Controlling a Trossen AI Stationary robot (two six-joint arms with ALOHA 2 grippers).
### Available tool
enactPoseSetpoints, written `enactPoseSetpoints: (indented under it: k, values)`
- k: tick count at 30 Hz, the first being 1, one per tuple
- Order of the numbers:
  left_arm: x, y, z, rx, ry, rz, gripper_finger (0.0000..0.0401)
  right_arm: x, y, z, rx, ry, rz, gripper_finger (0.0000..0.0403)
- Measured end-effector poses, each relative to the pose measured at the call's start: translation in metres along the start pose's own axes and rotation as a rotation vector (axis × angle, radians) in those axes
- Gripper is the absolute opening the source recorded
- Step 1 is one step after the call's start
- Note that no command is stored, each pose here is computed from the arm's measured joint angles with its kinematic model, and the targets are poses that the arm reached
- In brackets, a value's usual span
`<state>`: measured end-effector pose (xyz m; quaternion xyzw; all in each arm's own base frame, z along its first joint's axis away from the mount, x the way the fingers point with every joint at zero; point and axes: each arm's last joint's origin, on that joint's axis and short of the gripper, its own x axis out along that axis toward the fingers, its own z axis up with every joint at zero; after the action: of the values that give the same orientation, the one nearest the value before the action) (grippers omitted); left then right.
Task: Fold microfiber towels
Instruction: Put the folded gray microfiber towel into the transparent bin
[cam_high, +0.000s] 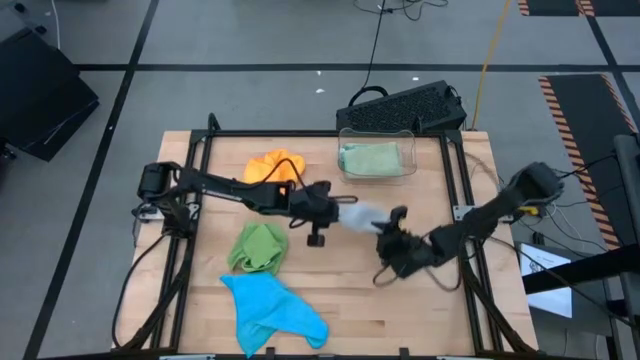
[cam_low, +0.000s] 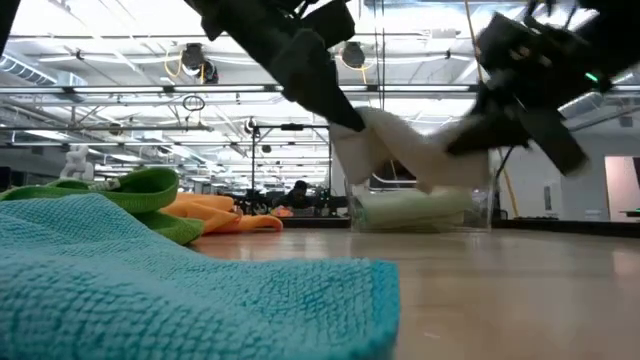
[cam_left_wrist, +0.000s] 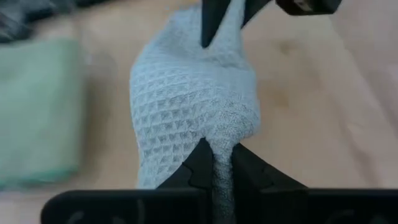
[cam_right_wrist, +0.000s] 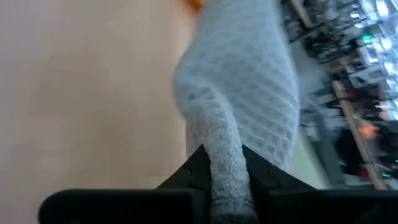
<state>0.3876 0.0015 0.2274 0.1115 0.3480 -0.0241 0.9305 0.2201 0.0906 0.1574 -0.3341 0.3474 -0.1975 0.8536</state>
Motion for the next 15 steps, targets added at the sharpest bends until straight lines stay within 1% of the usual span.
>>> enactPoseSetpoints:
  k: [3,5,7,10,12,15]
  values:
    - [-0.004,0.022,0.006,0.037,-0.024,0.051,0.0028,0.000,-0.035,0.001,0.000,0.009,-0.022,0.0017]
    - [-0.006,0.040,0.007,0.054,-0.030,0.096,0.0028,0.002,-0.061,0.000,0.032,0.007,-0.048,0.0014]
    - [-0.008,0.057,0.006,0.084,-0.037,0.172,0.0028,0.003,-0.083,-0.005,0.030,0.024,-0.065,0.0016]
    - [-0.011,0.081,0.004,0.147,-0.051,0.283,0.0031,0.003,-0.115,-0.013,0.041,0.035,-0.125,0.0026]
    - [-0.014,0.097,0.003,0.200,-0.076,0.326,0.0035,0.003,-0.134,-0.019,0.040,0.046,-0.183,0.0030]
    - [-0.015,0.119,0.001,0.238,-0.136,0.372,0.0036,0.002,-0.157,-0.026,0.015,0.013,-0.192,0.0029]
